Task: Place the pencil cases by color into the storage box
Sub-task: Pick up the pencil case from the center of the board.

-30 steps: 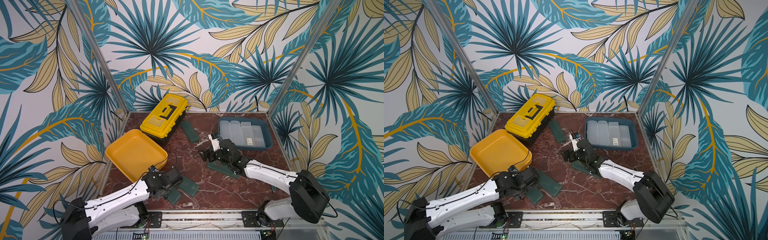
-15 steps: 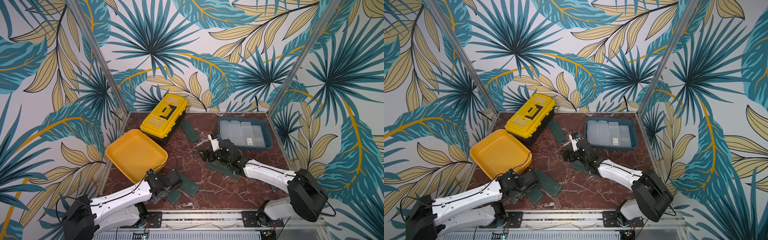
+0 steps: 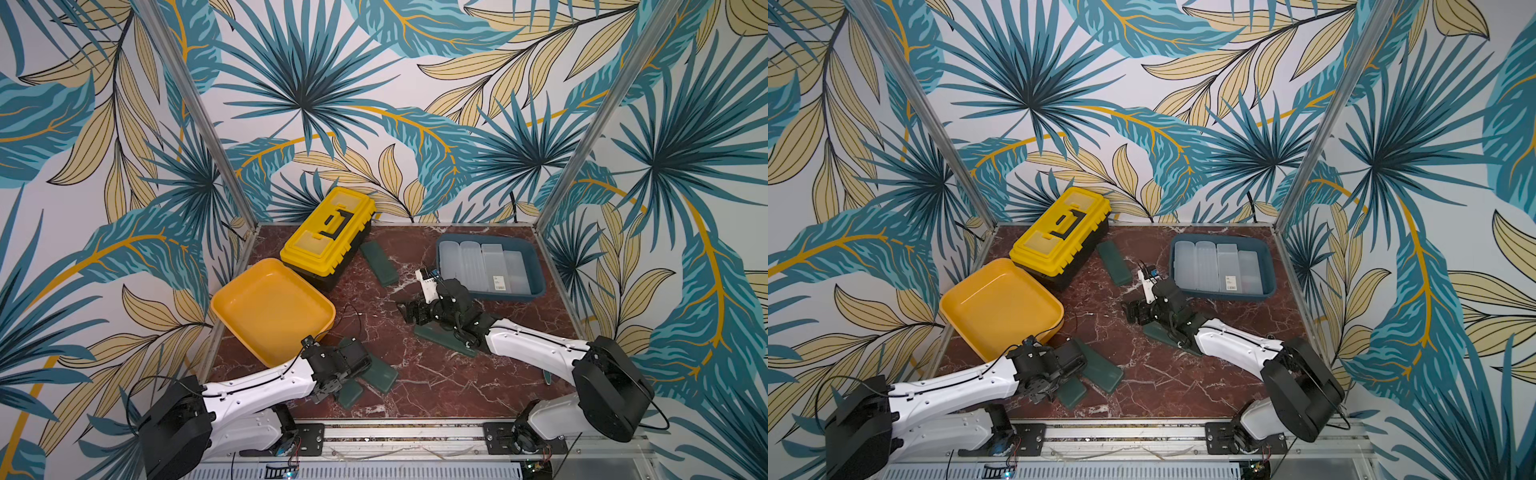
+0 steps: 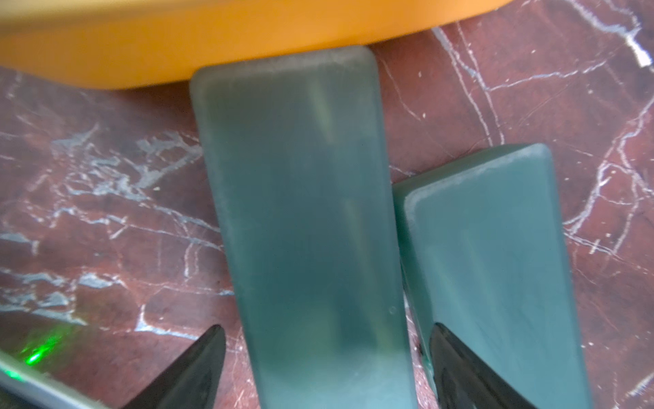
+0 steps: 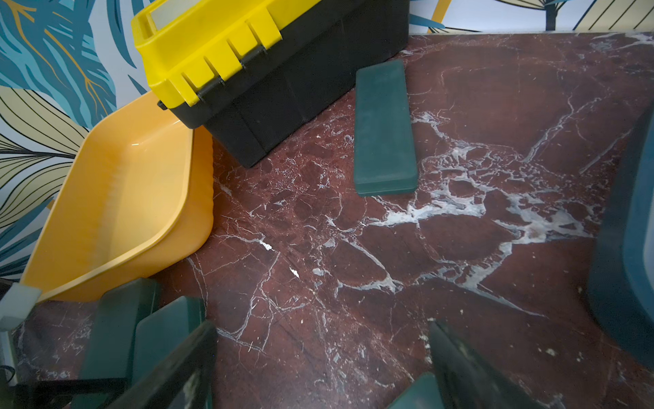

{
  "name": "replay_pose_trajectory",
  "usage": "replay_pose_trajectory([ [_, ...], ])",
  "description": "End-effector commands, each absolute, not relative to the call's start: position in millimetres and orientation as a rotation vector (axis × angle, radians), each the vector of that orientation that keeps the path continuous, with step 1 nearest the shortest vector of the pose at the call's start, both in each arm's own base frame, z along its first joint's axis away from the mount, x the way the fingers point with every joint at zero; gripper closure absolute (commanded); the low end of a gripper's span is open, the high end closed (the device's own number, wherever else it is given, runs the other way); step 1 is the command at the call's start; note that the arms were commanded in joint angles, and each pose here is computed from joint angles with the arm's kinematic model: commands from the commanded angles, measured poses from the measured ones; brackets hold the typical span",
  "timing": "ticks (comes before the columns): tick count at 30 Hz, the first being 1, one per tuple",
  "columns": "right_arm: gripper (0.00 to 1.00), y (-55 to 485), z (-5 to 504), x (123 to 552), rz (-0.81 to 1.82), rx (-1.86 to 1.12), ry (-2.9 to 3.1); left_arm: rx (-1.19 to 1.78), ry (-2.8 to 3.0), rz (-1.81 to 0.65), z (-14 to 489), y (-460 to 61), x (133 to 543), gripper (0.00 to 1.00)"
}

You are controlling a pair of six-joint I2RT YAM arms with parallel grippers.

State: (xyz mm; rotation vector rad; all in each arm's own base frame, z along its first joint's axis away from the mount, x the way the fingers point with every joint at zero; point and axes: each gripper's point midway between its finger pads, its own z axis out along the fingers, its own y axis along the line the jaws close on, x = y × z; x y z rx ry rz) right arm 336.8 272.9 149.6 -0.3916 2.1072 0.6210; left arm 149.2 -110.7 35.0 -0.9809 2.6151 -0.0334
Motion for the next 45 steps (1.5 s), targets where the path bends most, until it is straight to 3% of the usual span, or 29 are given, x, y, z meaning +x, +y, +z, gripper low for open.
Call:
replay_pose_trajectory([
  [1,0.07,275.8,143.9,336.4,0.615,-0.411,2.112,-0.989,2.615,-0.012,25.2,-102.3,144.3,0.11],
  [15,0.07,278.4,135.8,337.6,0.619,-0.415,2.127,-1.009,2.629,-0.003,8.3,-95.8,146.0,0.14],
  [23,0.07,278.6,134.0,338.5,0.617,-0.414,2.132,-0.977,2.649,0.006,6.5,-99.8,152.7,0.25],
  [28,0.07,278.5,134.3,338.6,0.614,-0.414,2.133,-0.930,2.694,-0.061,14.1,-112.6,154.1,0.35],
  [45,0.07,278.8,131.6,339.9,0.608,-0.413,2.136,-0.691,2.707,-0.089,62.5,-144.2,161.7,0.38],
])
